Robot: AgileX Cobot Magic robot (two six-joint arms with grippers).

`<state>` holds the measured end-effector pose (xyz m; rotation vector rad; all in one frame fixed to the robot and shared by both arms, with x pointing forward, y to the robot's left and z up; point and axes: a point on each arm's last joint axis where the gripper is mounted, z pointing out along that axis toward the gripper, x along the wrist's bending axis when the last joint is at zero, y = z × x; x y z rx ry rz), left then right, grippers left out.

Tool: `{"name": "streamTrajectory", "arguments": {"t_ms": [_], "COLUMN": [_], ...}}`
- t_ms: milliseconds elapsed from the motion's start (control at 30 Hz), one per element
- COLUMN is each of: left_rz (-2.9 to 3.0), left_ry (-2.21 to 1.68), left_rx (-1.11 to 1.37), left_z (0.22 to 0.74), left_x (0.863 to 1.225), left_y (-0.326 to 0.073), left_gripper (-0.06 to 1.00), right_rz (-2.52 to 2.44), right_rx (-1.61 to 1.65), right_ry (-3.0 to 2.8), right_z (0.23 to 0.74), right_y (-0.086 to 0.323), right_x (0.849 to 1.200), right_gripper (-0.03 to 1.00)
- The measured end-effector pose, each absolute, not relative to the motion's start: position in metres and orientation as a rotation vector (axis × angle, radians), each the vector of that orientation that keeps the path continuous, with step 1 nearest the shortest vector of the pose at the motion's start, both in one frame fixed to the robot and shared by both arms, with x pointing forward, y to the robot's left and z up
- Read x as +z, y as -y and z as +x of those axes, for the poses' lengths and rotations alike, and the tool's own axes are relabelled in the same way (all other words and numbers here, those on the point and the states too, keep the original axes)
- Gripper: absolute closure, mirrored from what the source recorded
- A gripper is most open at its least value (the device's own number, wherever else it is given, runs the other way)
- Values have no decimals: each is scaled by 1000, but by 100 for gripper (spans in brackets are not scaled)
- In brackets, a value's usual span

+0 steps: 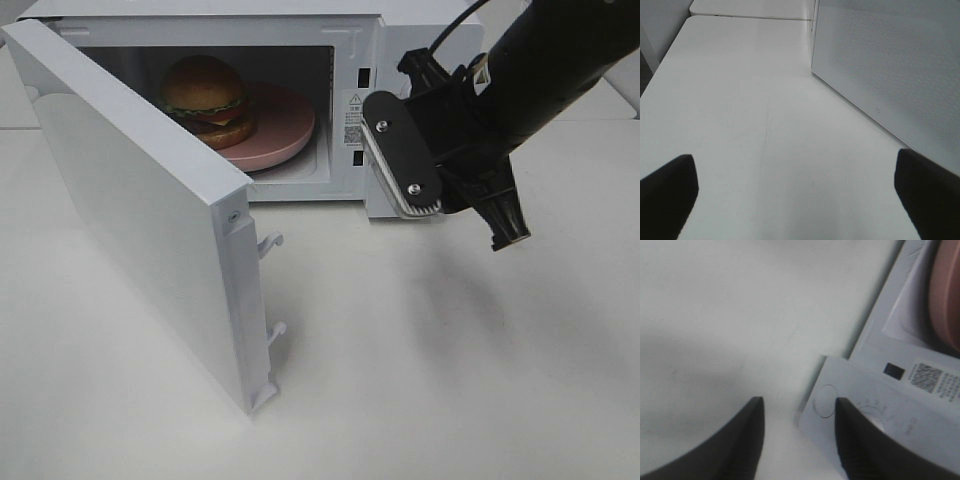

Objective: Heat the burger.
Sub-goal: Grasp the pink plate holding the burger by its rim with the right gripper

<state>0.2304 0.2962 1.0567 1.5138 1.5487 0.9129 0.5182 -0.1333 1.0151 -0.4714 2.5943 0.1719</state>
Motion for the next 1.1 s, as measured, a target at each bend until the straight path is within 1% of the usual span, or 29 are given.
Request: {"name": "streamTrajectory", "arguments": {"t_ms": [33, 67, 100, 133, 167, 200, 233, 267, 333, 400, 633, 1100], "left_rz": [1514, 1514, 1514, 1514, 1514, 1514, 1514, 1514, 1514, 1514, 1514, 1514], "left_ry": [-1549, -1549, -1549, -1549, -1549, -1549, -1549, -1549, -1549, -1549, -1549, -1549], "left_rx": [913, 913, 913, 913, 913, 913, 913, 913, 913, 913, 913, 913], "left_z": [230, 230, 230, 230, 230, 230, 230, 230, 230, 230, 230, 230], "left_x": [1057, 1057, 1057, 1057, 1057, 1057, 1057, 1057, 1057, 1057, 1057, 1057], "left_y": [-296, -296, -296, -296, -296, -296, -296, -296, -296, -296, -296, -296], "left_gripper": [-4, -4, -4, -4, -4, -4, -4, -4, -4, -4, -4, -4], "right_rz": [-452, -421, -421, -406, -406, -380, -375, -375, -379, -396, -424, -421], "right_rx": [192, 225, 225, 233, 233, 243, 244, 244, 242, 240, 242, 247], "right_ry": [-2581, -2562, -2562, -2557, -2557, -2551, -2547, -2547, -2558, -2557, -2532, -2525], "right_z": [518, 517, 517, 517, 517, 517, 517, 517, 519, 521, 532, 571], "right_y": [130, 124, 124, 123, 123, 119, 116, 116, 109, 104, 86, 52], "right_x": [1016, 1017, 1017, 1017, 1017, 1016, 1014, 1014, 1008, 1006, 1007, 989], "right_gripper": [40, 28, 28, 23, 23, 12, 5, 5, 2, 1, 1, 4]}}
